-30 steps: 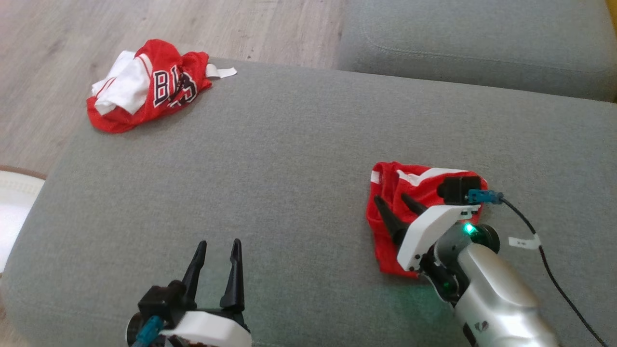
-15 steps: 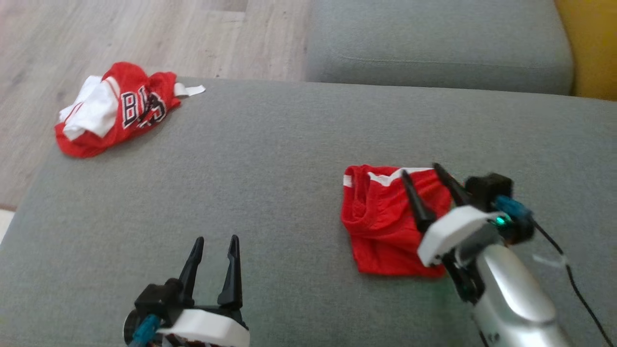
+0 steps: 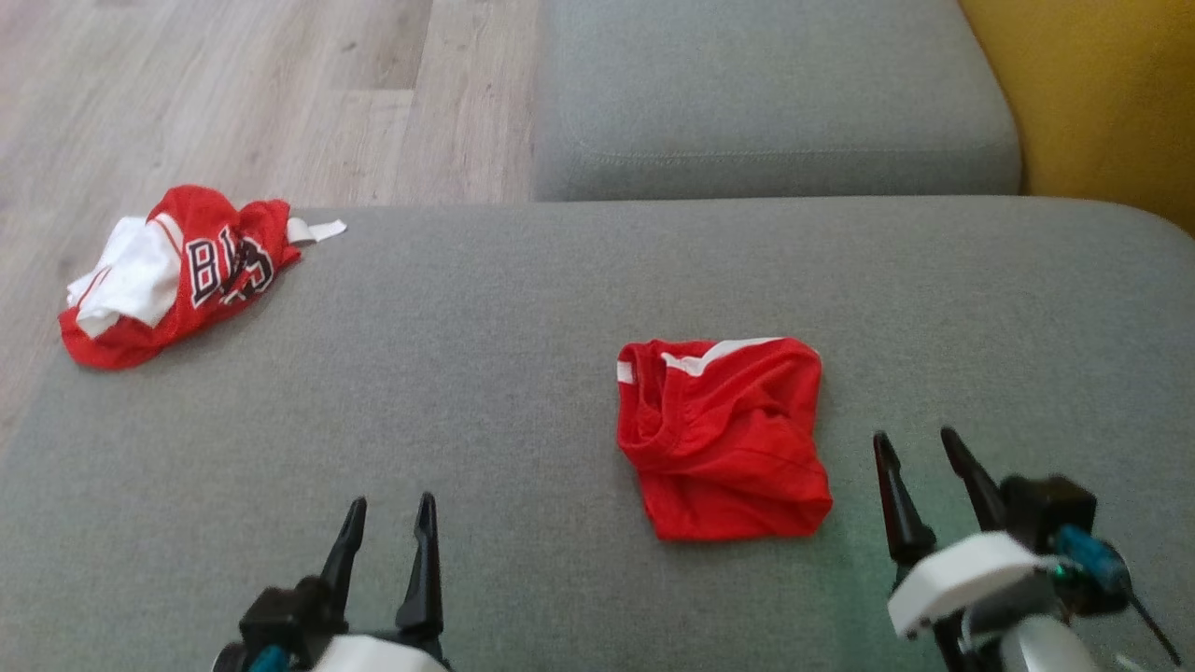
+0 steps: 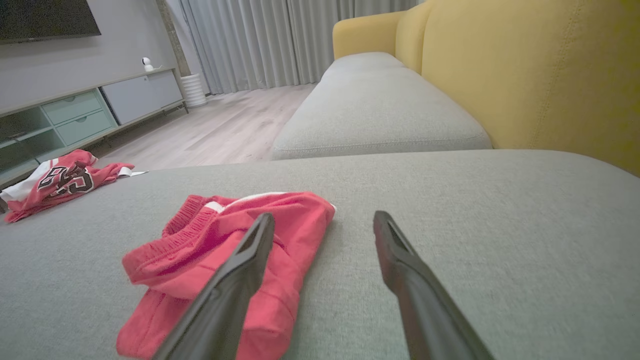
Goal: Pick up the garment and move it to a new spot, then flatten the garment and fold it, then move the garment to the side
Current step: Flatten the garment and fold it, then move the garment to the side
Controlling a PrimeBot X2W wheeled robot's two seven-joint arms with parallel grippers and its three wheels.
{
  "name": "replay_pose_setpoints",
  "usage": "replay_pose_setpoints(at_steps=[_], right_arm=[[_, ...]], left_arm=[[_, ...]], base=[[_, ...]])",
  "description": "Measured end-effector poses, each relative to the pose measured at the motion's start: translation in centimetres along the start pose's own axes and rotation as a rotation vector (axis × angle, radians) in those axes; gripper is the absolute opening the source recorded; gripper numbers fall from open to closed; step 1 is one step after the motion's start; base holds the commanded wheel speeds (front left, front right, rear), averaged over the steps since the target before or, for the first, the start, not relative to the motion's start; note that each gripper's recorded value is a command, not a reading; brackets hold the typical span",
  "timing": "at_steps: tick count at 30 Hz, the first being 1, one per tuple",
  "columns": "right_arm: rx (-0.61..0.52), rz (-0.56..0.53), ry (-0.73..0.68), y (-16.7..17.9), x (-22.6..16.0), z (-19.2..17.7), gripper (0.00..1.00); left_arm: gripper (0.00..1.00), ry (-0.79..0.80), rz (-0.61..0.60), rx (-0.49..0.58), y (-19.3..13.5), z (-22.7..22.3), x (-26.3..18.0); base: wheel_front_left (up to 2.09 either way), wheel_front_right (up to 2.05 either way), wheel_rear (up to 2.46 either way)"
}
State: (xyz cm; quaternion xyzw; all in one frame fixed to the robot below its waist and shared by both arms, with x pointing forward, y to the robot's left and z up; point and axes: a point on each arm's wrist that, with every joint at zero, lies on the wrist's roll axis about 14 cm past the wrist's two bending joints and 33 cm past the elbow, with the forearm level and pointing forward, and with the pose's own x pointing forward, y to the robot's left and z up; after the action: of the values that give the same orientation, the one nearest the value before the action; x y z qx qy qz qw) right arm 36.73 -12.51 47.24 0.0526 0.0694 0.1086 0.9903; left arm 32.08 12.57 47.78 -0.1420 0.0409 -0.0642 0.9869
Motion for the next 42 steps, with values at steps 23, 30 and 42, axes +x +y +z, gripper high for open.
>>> replay_pose_setpoints(at_steps=[23, 30, 42], right_arm=[[0.035, -0.04, 0.008, -0.7, -3.2, -1.5, 1.0], [0.036, -0.039, 0.012, -0.7, -3.2, -1.7, 1.0], [0.033, -0.034, 0.07, -0.7, -2.5, -2.7, 1.0]], left_arm=[[1.0, 0.048, 0.074, 0.0, 2.1, -1.8, -2.6], [1.0, 0.051, 0.076, 0.0, 2.1, -1.9, -2.6], [1.0, 0.057, 0.095, -0.006, 2.6, -2.1, -2.7]], base=[[0.0, 0.0, 0.0], [0.0, 0.0, 0.0], [0.0, 0.0, 0.0]])
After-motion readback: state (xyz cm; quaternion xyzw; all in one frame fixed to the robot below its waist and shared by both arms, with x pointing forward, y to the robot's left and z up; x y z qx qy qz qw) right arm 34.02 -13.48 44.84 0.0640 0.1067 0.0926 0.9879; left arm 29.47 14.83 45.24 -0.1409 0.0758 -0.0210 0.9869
